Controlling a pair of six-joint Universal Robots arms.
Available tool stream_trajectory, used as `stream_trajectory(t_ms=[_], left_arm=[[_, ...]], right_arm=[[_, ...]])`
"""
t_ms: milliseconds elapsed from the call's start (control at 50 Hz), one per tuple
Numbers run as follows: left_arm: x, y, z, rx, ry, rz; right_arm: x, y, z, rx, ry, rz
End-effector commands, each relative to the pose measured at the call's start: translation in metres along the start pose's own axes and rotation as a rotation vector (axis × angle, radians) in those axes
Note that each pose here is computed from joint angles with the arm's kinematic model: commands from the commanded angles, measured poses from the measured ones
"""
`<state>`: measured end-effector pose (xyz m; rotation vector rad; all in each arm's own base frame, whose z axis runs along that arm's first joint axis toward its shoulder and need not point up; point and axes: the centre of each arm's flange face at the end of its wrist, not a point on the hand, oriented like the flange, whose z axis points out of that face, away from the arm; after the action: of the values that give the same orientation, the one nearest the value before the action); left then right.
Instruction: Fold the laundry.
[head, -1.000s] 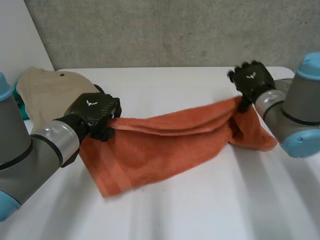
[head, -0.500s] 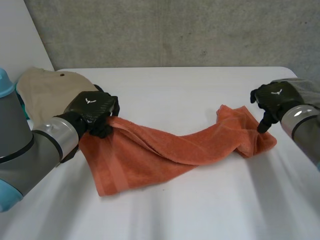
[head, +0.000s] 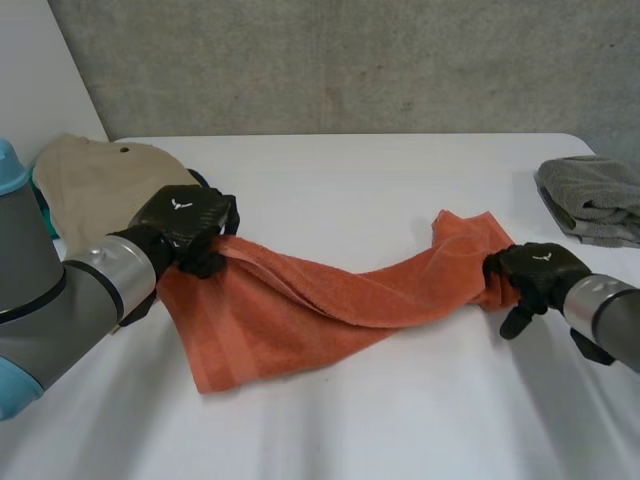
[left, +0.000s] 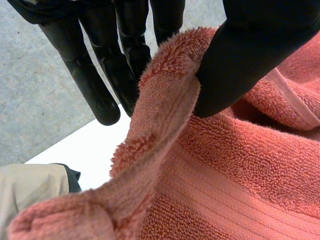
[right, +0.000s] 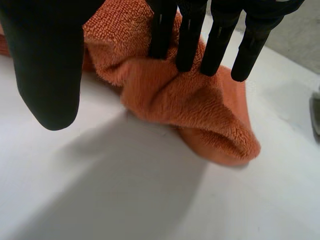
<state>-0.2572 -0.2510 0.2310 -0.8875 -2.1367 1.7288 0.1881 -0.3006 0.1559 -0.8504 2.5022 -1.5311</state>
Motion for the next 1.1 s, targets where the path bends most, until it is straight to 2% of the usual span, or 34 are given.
stream_trajectory(t_ms=[20, 320, 400, 500, 520, 580, 600, 680, 740, 800, 900, 1020, 1100], left_arm=[[-0.002, 0.003, 0.005, 0.005, -0.007, 0.004], [-0.011, 0.016, 0.027, -0.023, -0.021, 0.024], [-0.019, 0.017, 0.039, -0.013, -0.036, 0.047], [-0.044, -0.017, 0.059, 0.131, -0.111, 0.104], [-0.057, -0.039, 0.063, 0.212, -0.154, 0.123], [-0.074, -0.079, 0.061, 0.353, -0.225, 0.14], [-0.084, -0.105, 0.056, 0.452, -0.272, 0.139], [-0.1, -0.16, 0.031, 0.692, -0.358, 0.085], [-0.103, -0.18, 0.017, 0.806, -0.368, 0.063], [-0.098, -0.182, 0.008, 0.84, -0.335, 0.038], [-0.082, -0.139, 0.011, 0.686, -0.243, 0.021], [-0.069, -0.066, 0.021, 0.46, -0.214, -0.021], [-0.058, -0.013, 0.034, 0.311, -0.187, -0.022]], right_arm=[[-0.006, -0.002, 0.03, 0.084, 0.049, -0.021], [-0.002, 0.0, 0.085, 0.118, 0.098, -0.12], [0.008, -0.021, 0.093, 0.208, 0.145, -0.158], [0.032, -0.086, 0.094, 0.447, 0.246, -0.221], [0.043, -0.117, 0.091, 0.562, 0.294, -0.243], [0.06, -0.159, 0.083, 0.724, 0.359, -0.273], [0.072, -0.186, 0.074, 0.833, 0.406, -0.289], [0.099, -0.235, 0.049, 1.05, 0.469, -0.291], [0.107, -0.246, 0.04, 1.105, 0.442, -0.275], [0.114, -0.247, 0.033, 1.095, 0.376, -0.257], [0.105, -0.224, 0.034, 0.956, 0.232, -0.257], [0.097, -0.158, 0.05, 0.673, 0.07, -0.225], [0.088, -0.099, 0.064, 0.459, -0.015, -0.273]])
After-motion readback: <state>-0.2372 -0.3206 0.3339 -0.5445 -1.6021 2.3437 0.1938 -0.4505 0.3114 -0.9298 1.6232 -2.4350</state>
